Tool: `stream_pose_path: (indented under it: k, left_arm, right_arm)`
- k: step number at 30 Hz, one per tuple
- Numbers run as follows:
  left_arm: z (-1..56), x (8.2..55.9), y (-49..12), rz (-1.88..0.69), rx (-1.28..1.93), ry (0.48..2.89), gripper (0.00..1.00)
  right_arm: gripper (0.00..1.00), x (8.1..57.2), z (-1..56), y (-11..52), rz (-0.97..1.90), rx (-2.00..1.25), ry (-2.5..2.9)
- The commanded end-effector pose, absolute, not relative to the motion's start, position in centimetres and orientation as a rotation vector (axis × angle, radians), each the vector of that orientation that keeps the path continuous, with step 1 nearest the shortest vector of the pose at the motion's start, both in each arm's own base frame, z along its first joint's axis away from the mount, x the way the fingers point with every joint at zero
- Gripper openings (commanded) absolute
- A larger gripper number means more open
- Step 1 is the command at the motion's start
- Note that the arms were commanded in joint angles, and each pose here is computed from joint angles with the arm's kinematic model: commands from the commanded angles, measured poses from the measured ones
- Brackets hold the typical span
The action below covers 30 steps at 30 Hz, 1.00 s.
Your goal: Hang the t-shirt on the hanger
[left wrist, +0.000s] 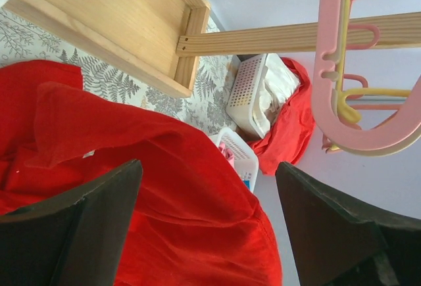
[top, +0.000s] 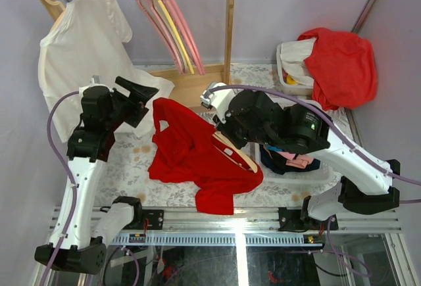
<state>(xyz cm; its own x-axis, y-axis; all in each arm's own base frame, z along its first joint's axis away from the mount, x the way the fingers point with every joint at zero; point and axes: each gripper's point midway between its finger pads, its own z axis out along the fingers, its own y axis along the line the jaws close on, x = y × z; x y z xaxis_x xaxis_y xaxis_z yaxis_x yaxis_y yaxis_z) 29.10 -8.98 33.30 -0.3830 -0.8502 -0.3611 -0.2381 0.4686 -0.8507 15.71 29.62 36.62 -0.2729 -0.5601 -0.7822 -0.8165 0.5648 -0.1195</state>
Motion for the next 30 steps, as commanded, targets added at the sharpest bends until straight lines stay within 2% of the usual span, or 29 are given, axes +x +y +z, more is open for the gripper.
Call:
stream_pose_path:
  k: [1,11,25,30]
  left_arm:
    - [34.0,27.7,-10.1,-1.010,-0.862,1.902,0.83]
    - [29.4,28.4,-10.8,-1.051,-0.925,1.970,0.80]
    - [28.2,30.4,-10.7,-1.089,-1.000,1.921,0.72]
    - [28.4,30.7,-10.7,-1.104,-1.002,1.905,0.60]
  right_arm:
    - [0.00,16.0,37.1,28.8,0.348,-1.165,1.929]
    - [0.00,15.6,37.3,29.7,0.397,-1.175,1.921]
    - [0.00,15.0,36.5,30.0,0.434,-1.196,1.927]
    - [0.00,14.9,36.6,30.3,0.456,-1.199,1.925]
